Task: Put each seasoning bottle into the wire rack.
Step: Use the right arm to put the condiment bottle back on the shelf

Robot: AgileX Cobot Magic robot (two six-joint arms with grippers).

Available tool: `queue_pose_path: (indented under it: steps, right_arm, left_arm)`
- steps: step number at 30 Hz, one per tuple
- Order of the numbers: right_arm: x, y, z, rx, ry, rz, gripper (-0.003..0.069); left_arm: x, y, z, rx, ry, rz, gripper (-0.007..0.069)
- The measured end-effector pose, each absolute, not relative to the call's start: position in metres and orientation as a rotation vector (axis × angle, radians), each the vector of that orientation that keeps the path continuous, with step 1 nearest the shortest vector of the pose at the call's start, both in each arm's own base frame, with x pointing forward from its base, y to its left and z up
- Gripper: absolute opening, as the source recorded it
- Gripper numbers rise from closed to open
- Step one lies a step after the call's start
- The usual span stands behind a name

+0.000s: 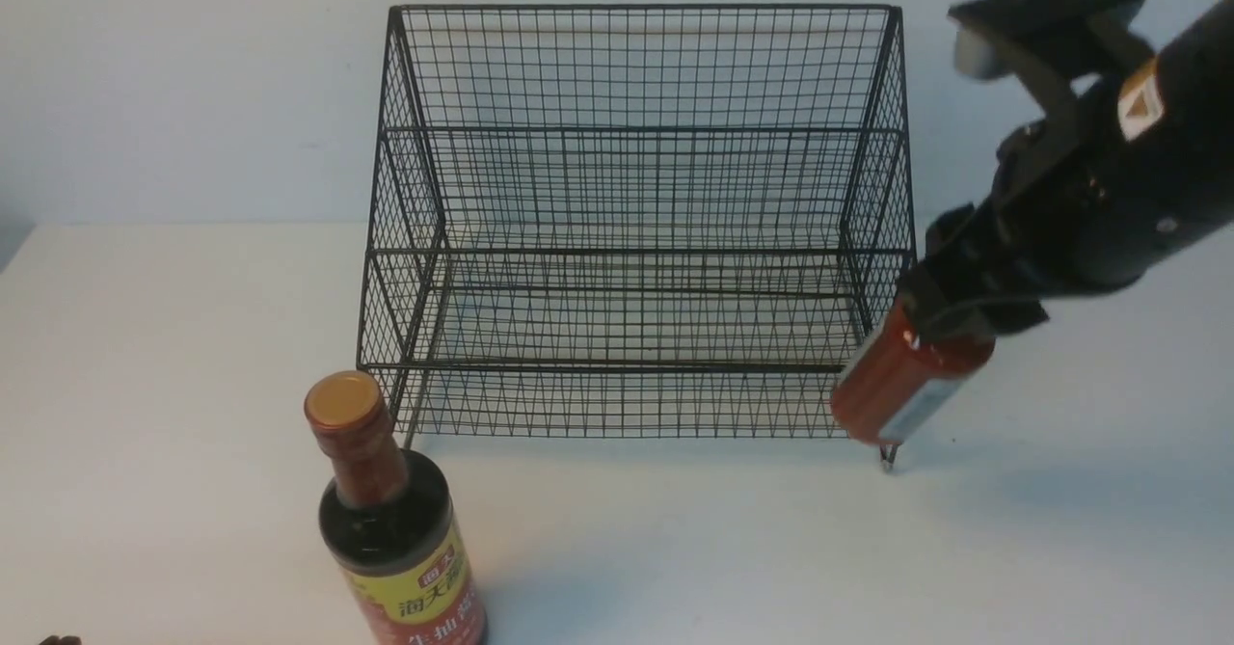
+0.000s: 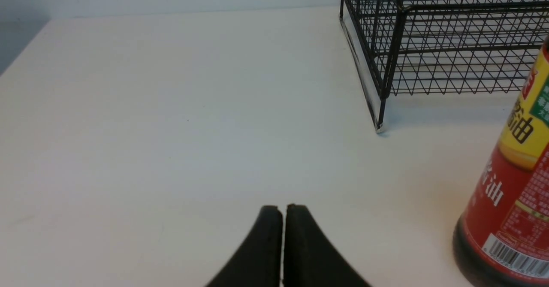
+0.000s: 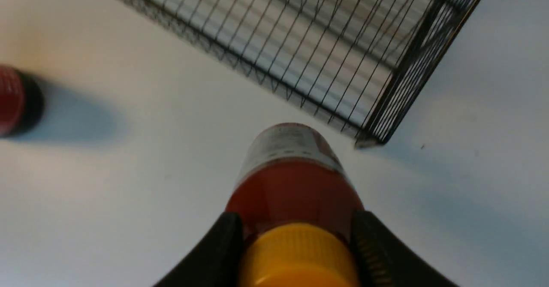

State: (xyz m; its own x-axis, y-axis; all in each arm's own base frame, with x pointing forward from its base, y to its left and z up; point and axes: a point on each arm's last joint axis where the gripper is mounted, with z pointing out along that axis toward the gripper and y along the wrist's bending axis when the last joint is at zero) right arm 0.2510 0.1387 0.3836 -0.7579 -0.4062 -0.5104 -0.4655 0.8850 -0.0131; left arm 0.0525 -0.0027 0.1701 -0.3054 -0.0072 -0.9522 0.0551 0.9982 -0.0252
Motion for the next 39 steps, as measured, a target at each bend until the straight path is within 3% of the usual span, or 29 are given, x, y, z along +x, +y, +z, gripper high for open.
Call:
queue_pose_path:
  steps: [6, 17, 30, 39]
  right_arm:
    - [0.274, 0.146, 0.404, -0.623, 2.47, 0.102, 0.0295]
    - [0.32, 0.163, 0.351, -0.705, 2.576, -0.086, 0.0295]
    - [0.343, 0.176, 0.308, -0.714, 2.673, -0.121, 0.0295]
    - [0.349, 0.178, 0.3, -0.611, 2.693, -0.108, 0.0295]
  left_arm:
    - [0.053, -0.003, 0.17, 0.035, 1.88, -0.062, -0.0005]
    - [0.053, -0.003, 0.17, 0.035, 1.88, -0.062, -0.0005]
    - [0.053, -0.003, 0.17, 0.035, 1.88, -0.062, -0.0005]
    - [0.053, -0.003, 0.17, 0.035, 1.88, -0.062, -0.0005]
